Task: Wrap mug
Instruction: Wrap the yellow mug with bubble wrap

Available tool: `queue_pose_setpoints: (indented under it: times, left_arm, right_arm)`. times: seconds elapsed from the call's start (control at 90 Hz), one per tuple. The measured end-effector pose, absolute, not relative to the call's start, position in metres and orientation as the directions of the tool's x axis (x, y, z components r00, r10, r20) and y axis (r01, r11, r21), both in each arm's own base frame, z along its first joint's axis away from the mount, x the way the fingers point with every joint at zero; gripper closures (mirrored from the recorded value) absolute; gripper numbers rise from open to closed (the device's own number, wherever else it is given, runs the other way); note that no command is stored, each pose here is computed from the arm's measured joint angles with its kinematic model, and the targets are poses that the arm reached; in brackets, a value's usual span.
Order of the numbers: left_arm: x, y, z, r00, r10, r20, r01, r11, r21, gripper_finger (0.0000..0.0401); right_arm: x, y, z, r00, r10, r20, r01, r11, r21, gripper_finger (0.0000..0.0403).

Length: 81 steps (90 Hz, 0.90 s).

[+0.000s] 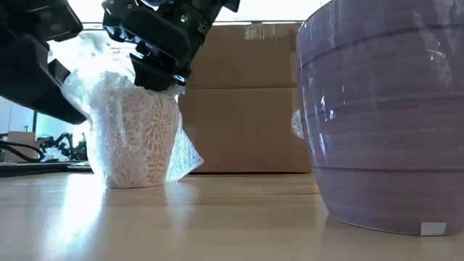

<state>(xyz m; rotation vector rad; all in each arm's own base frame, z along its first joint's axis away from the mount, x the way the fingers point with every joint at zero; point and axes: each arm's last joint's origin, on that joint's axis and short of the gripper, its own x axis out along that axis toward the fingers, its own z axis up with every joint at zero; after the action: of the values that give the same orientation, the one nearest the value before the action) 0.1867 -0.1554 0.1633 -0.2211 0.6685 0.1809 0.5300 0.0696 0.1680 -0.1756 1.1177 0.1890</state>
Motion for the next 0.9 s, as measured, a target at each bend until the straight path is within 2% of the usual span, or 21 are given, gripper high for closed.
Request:
queue_pose_setpoints:
  times: [0.289, 0.678, 0.9]
  left_arm:
    - [0.187, -0.155, 0.163, 0.769, 0.095, -0.632, -0.236, 0.961, -0.143, 0.0401]
    - [0.174, -0.153, 0.177, 0.748, 0.0, -0.664, -0.187, 0.959, -0.21, 0.0401]
    - [0.167, -0.149, 0.187, 0.751, -0.013, -0.66, -0.196, 0.951, -0.241, 0.0401]
  right_arm:
    - [0.533, 0.07, 0.168, 0.452, 0.065, -0.889, -0.163, 0.987, -0.011, 0.0403]
    - [0.547, 0.073, 0.173, 0.593, 0.08, -0.801, 0.106, 0.979, 0.176, 0.0403]
    - [0.549, 0.07, 0.176, 0.61, 0.086, -0.787, 0.053, 0.988, 0.148, 0.0403]
